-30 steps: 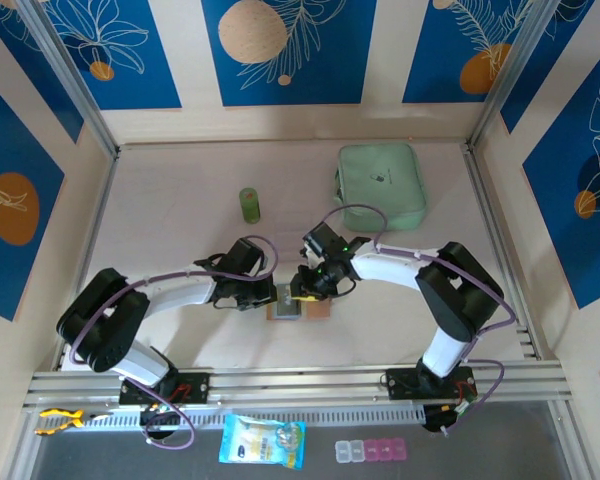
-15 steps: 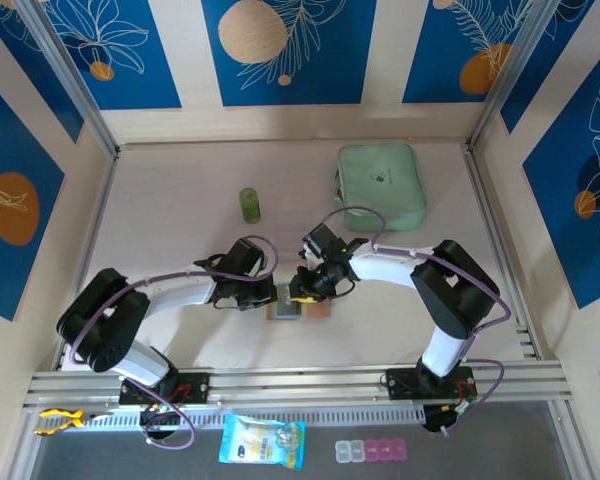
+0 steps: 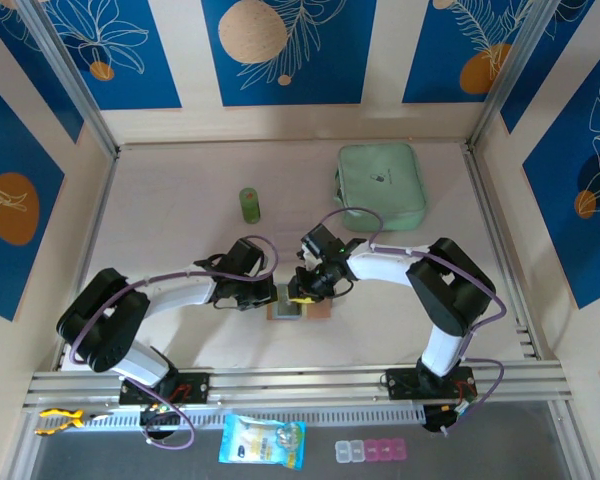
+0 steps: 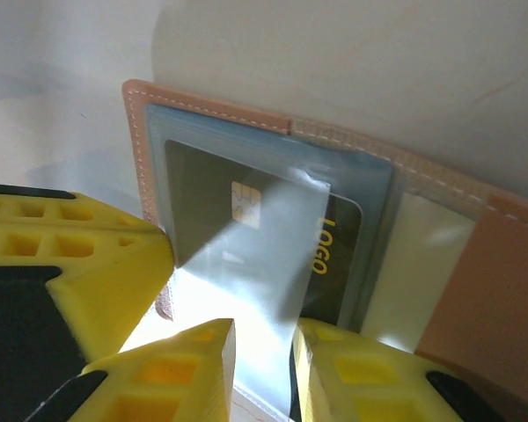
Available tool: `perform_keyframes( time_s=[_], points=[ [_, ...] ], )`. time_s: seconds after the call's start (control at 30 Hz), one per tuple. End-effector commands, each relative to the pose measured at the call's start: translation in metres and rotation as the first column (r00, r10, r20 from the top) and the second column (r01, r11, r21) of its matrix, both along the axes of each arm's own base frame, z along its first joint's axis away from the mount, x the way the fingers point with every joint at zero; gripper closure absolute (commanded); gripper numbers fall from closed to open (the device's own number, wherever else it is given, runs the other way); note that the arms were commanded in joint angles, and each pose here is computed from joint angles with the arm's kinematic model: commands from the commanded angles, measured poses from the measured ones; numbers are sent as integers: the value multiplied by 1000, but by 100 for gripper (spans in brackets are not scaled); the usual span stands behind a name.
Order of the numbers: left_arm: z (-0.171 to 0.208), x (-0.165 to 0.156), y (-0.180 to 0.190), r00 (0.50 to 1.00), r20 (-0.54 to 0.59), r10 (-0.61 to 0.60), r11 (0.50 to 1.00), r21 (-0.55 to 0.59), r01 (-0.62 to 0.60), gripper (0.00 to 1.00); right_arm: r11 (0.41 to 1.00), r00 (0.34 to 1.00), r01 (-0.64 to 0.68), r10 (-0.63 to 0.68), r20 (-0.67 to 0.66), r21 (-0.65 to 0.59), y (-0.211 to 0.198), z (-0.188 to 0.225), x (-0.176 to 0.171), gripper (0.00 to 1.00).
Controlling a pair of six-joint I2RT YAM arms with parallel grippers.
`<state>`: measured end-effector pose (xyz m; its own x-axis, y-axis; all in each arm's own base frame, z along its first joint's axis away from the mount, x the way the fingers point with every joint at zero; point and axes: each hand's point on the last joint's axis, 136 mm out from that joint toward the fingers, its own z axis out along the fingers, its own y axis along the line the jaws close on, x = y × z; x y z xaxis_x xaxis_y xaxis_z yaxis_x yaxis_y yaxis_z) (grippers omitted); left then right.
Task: Take the credit cards out of the card holder
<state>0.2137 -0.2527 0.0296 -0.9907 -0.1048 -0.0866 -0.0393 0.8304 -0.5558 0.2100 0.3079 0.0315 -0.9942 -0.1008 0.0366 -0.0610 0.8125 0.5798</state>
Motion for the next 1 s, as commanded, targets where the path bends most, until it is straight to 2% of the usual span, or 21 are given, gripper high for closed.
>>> perform_keyframes(
  time_s=[0.0,0.47,0.63,0.97],
  points=[
    [-17,-16,13,998,-56,-10,998,67,14,100,996,1000,3,-4,-13,-93,-18,-8,-5,73],
    [-6,-16,11,999,-46,-13,999,49,15,100,999,999,-8,10,49,-38,-14,21,1,70],
    [11,-9,7,1000,-9,-16,999,32,17,100,999,998,-14,12,59,47,-12,31,-1,67],
    [26,-2,-13,999,5,-37,998,-45,37,100,996,998,32,-35,43,81,-22,21,-2,68]
  ],
)
